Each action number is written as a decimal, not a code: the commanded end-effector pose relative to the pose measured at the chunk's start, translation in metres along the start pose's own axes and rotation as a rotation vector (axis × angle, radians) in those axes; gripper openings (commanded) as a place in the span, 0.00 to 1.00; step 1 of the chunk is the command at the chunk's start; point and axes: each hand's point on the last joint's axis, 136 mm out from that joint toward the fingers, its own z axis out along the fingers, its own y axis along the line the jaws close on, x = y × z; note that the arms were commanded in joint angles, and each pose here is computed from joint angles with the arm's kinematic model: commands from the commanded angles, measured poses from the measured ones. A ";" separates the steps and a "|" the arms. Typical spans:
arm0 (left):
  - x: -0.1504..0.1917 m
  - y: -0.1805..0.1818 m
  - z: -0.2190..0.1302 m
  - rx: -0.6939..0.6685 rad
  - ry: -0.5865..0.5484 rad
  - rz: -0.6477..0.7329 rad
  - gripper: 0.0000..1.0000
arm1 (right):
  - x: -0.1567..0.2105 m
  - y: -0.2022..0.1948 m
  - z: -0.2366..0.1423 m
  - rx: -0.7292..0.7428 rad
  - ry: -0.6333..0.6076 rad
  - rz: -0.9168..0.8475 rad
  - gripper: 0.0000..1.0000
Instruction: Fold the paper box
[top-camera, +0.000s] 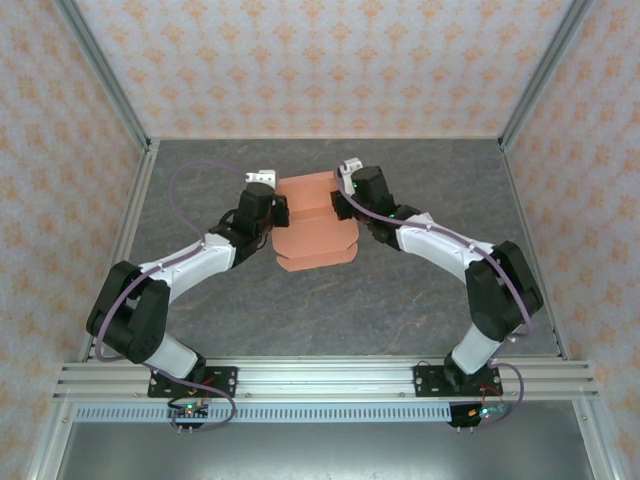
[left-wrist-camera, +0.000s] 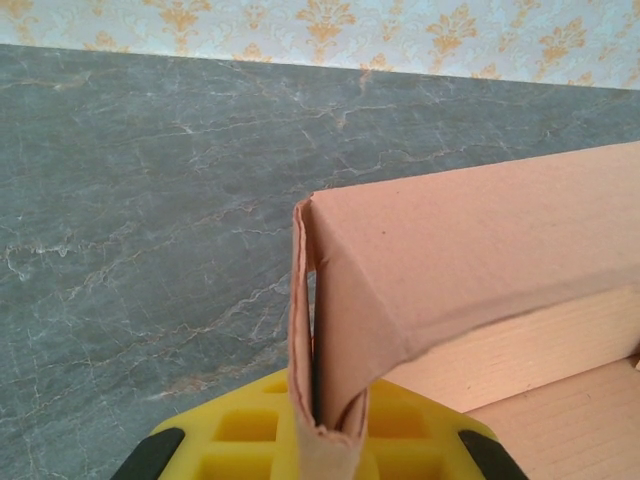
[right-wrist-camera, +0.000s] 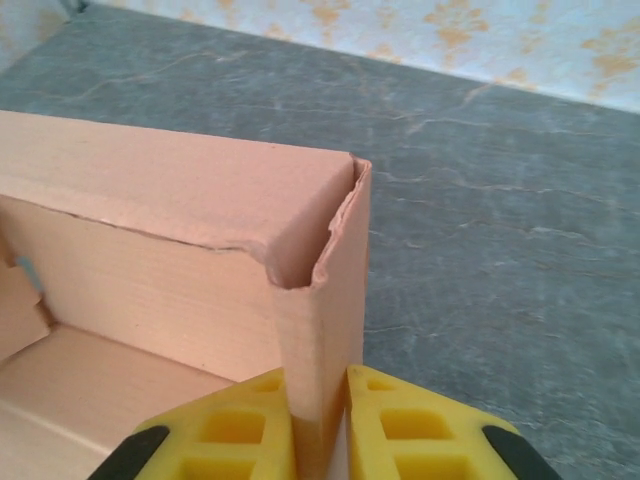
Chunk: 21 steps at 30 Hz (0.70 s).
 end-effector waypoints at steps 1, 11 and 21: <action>-0.020 -0.012 -0.007 0.019 -0.035 -0.047 0.00 | -0.014 -0.028 -0.001 0.249 -0.047 0.053 0.16; -0.019 -0.001 -0.005 -0.088 -0.015 -0.056 0.00 | -0.019 -0.003 -0.008 0.490 -0.073 -0.016 0.10; -0.019 0.004 -0.005 -0.121 -0.008 -0.044 0.00 | -0.017 0.008 -0.003 0.430 -0.079 -0.034 0.13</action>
